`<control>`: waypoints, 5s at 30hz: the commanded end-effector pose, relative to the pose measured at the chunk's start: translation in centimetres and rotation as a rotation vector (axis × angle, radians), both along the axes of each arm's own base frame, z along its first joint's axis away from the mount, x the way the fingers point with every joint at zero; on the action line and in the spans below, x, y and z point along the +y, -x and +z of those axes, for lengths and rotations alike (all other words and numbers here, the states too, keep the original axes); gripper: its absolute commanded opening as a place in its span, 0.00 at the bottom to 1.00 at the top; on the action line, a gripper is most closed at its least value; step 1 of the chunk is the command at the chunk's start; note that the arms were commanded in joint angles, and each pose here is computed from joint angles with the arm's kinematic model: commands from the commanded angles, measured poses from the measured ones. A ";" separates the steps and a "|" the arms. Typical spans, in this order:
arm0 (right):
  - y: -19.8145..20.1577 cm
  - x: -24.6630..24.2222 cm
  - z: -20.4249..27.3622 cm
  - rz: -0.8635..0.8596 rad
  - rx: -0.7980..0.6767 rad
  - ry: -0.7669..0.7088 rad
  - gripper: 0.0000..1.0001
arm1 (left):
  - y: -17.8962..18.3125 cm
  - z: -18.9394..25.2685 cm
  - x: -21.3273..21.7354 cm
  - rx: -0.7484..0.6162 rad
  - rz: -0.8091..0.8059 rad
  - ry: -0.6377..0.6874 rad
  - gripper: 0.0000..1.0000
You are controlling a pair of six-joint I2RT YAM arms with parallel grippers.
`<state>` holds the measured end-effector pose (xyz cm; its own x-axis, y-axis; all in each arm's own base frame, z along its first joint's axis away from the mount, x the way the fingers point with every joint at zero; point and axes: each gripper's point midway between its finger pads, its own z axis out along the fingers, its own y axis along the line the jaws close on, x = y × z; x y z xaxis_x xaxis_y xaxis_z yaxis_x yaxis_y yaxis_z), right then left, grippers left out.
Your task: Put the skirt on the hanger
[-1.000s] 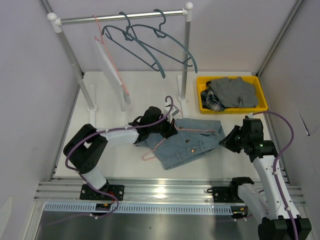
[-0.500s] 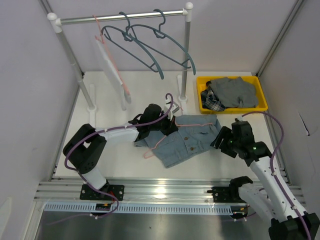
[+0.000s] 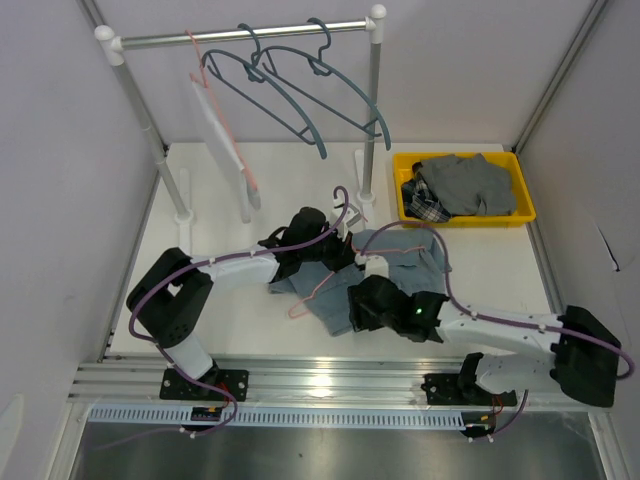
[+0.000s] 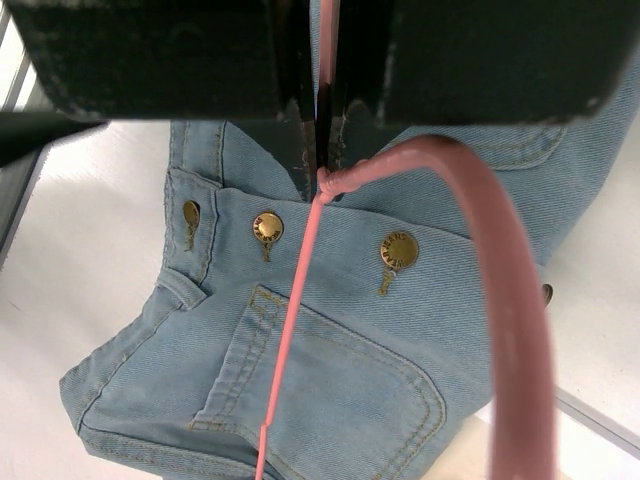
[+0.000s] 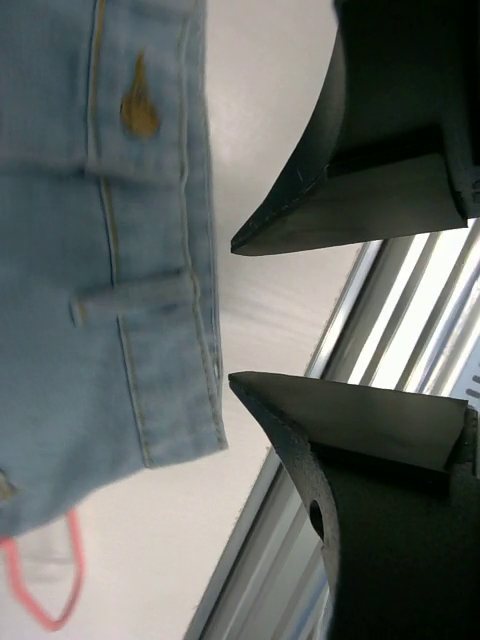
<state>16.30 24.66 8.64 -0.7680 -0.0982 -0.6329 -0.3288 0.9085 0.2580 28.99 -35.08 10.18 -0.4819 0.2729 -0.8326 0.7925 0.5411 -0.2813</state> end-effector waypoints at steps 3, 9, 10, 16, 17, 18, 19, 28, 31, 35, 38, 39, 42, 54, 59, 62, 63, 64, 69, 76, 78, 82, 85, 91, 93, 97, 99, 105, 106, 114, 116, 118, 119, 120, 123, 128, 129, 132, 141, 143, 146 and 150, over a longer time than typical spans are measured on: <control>-0.4 5.9 1.0 0.104 -0.162 0.005 0.56 | -1.1 2.0 -0.8 -0.044 0.007 0.029 0.00; 0.8 8.1 -0.4 0.161 -0.181 0.074 0.64 | -1.0 1.9 -0.9 -0.039 -0.005 0.021 0.00; 1.1 8.6 -0.3 0.172 -0.189 0.079 0.64 | -1.0 1.7 -0.8 -0.034 -0.008 0.014 0.00; 2.1 9.1 -2.6 0.186 -0.169 0.152 0.64 | -1.0 1.8 -0.9 -0.036 -0.015 0.009 0.00; 2.1 9.0 -2.9 0.181 -0.165 0.161 0.63 | -1.1 1.8 -1.0 -0.035 -0.016 0.010 0.00; 2.1 8.7 -3.5 0.174 -0.161 0.181 0.61 | -1.0 1.9 -1.1 -0.034 -0.019 0.011 0.00; 2.1 8.6 -3.8 0.171 -0.157 0.189 0.58 | -1.0 1.9 -1.1 -0.035 -0.021 0.011 0.00; 2.4 9.0 -2.8 0.176 -0.158 0.231 0.08 | -1.4 2.4 -1.1 -0.050 -0.011 0.013 0.00; 3.4 9.5 -2.0 0.194 -0.115 0.224 0.06 | -2.0 2.8 -1.1 -0.065 0.009 0.011 0.00; 4.9 10.0 -1.1 0.209 -0.082 0.205 0.06 | -2.7 3.0 -0.9 -0.080 0.048 0.001 0.00; 5.9 9.9 -0.5 0.210 -0.064 0.198 0.06 | -3.3 3.8 -0.9 -0.099 0.068 0.006 0.00; 6.3 9.7 -0.6 0.218 -0.057 0.203 0.06 | -3.3 3.6 -0.9 -0.097 0.070 0.004 0.00; 7.3 9.1 -0.2 0.225 -0.049 0.189 0.06 | -3.6 3.9 -0.9 -0.105 0.074 -0.002 0.00; 9.7 7.1 0.5 0.229 -0.012 0.156 0.06 | -4.1 5.1 0.1 -0.133 0.137 -0.004 0.00; 10.8 6.5 0.1 0.248 0.011 0.162 0.06 | -4.6 5.3 0.3 -0.140 0.147 -0.010 0.00; 11.5 6.5 0.1 0.256 0.021 0.158 0.05 | -4.7 5.4 0.3 -0.144 0.156 -0.008 0.00; 11.9 6.4 -0.1 0.261 0.023 0.160 0.05 | -4.7 5.5 0.4 -0.145 0.156 -0.006 0.00; 12.1 6.2 -0.4 0.264 0.026 0.169 0.05 | -4.7 5.8 0.4 -0.150 0.158 0.000 0.00; 13.2 6.2 -0.7 0.285 0.034 0.161 0.05 | -4.6 6.5 0.8 -0.167 0.175 0.005 0.00; 13.7 6.3 -0.8 0.298 0.032 0.172 0.06 | -5.0 7.4 1.1 -0.192 0.219 0.044 0.00; 13.6 6.1 -0.9 0.291 0.032 0.166 0.08 | -4.9 7.5 1.2 -0.195 0.224 0.050 0.00; 13.5 6.1 -0.8 0.301 0.025 0.160 0.09 | -4.5 7.5 1.6 -0.206 0.230 0.051 0.00; 13.8 6.0 -1.1 0.313 0.032 0.163 0.08 | -4.7 7.5 2.0 -0.221 0.239 0.039 0.00; 14.2 4.8 -1.5 0.305 0.050 0.158 0.08 | -4.8 8.0 2.5 -0.237 0.263 0.039 0.00; 14.1 4.2 -1.9 0.291 0.056 0.167 0.08 | -4.7 8.3 2.9 -0.244 0.280 0.040 0.00; 14.2 3.5 -2.3 0.281 0.067 0.167 0.07 | -4.8 8.7 3.6 -0.254 0.306 0.031 0.00; 14.2 3.0 -2.4 0.277 0.069 0.169 0.07 | -4.8 9.0 3.7 -0.258 0.306 0.030 0.00; 14.2 3.2 -2.3 0.291 0.060 0.151 0.09 | -3.6 12.0 3.3 -0.282 0.274 0.077 0.00; 14.2 3.4 -2.2 0.297 0.056 0.151 0.11 | -3.2 12.4 3.0 -0.282 0.262 0.077 0.00; 13.9 4.6 -0.7 0.317 0.019 0.105 0.29 | 0.0 17.7 2.0 -0.336 0.197 0.155 0.00; 13.8 4.5 -0.2 0.313 0.013 0.087 0.36 | 0.7 18.4 1.8 -0.344 0.187 0.160 0.00; 13.6 4.4 0.2 0.307 0.004 0.078 0.42 | 1.1 18.7 1.7 -0.339 0.172 0.158 0.00; 13.5 4.4 0.6 0.305 0.001 0.064 0.42 | 0.9 18.1 1.5 -0.332 0.170 0.142 0.00; 13.3 4.2 0.8 0.300 -0.003 0.064 0.42 | 0.9 17.4 1.5 -0.320 0.169 0.126 0.00; 12.9 4.0 1.3 0.289 -0.005 0.054 0.36 | 0.8 15.4 1.3 -0.297 0.170 0.104 0.00; 12.4 3.7 1.8 0.274 -0.007 0.051 0.38 | 0.7 15.8 1.6 -0.313 0.199 0.133 0.00; 12.1 3.5 2.2 0.260 -0.009 0.044 0.39 | 1.0 17.3 1.7 -0.332 0.196 0.156 0.00; 11.0 3.2 3.9 0.240 -0.024 0.011 0.41 | 2.2 20.3 2.2 -0.339 0.176 0.216 0.00; 1.6 -0.9 18.7 0.051 -0.214 -0.308 0.43 | 5.9 27.0 3.8 -0.298 0.130 0.338 0.00; 0.3 -2.4 21.2 0.007 -0.263 -0.351 0.43 | 6.6 28.2 4.7 -0.296 0.140 0.353 0.00; -1.9 -4.9 23.0 -0.090 -0.304 -0.361 0.42 | 7.2 30.0 5.9 -0.298 0.161 0.356 0.00; -4.1 -7.3 24.7 -0.164 -0.337 -0.361 0.43 | 8.2 31.5 6.9 -0.265 0.161 0.329 0.00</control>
